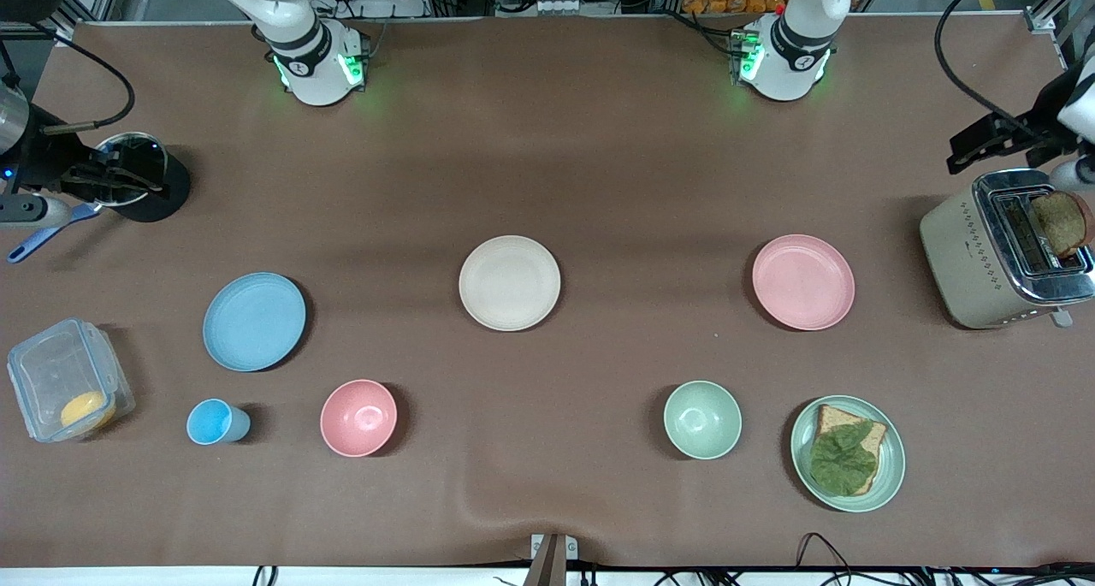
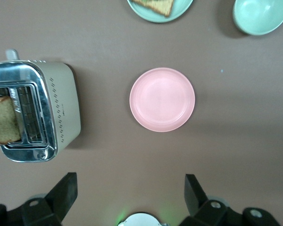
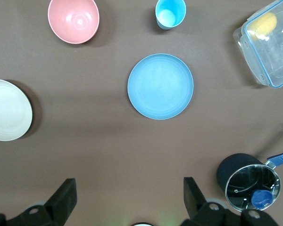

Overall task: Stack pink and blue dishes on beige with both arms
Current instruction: 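Reach the left gripper to the pink plate while the right gripper reaches blue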

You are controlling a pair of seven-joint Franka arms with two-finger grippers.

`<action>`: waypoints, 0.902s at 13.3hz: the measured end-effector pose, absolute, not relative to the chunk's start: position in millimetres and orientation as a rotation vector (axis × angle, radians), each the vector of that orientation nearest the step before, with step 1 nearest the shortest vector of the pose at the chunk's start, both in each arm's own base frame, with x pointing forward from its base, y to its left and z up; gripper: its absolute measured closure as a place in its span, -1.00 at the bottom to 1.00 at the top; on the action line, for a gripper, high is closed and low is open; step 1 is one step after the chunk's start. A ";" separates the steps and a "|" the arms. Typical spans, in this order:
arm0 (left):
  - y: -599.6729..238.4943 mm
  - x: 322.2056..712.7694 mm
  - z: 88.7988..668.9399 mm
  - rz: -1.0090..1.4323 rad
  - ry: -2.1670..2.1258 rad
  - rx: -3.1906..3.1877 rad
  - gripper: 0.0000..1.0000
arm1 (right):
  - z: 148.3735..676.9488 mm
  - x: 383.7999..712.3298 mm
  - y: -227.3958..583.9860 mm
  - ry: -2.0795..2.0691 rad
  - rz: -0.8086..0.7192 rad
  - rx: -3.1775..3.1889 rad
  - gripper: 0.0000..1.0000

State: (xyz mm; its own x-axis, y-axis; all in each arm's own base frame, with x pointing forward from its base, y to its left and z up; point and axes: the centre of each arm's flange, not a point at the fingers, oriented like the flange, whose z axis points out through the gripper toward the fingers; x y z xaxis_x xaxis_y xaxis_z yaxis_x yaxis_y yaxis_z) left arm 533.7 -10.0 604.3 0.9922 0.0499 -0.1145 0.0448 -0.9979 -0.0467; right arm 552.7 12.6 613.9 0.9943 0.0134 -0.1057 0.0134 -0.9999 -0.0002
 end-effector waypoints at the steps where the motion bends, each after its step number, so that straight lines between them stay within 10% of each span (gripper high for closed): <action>1: -9.8 542.2 585.1 0.232 -0.073 -3.087 -1.00 | 613.6 552.9 11.9 0.019 -0.167 3.137 -1.00; 12: 38.0 537.5 326.3 0.202 -0.179 -3.100 -1.00 | 507.3 597.7 -30.1 -0.086 -0.422 3.123 -1.00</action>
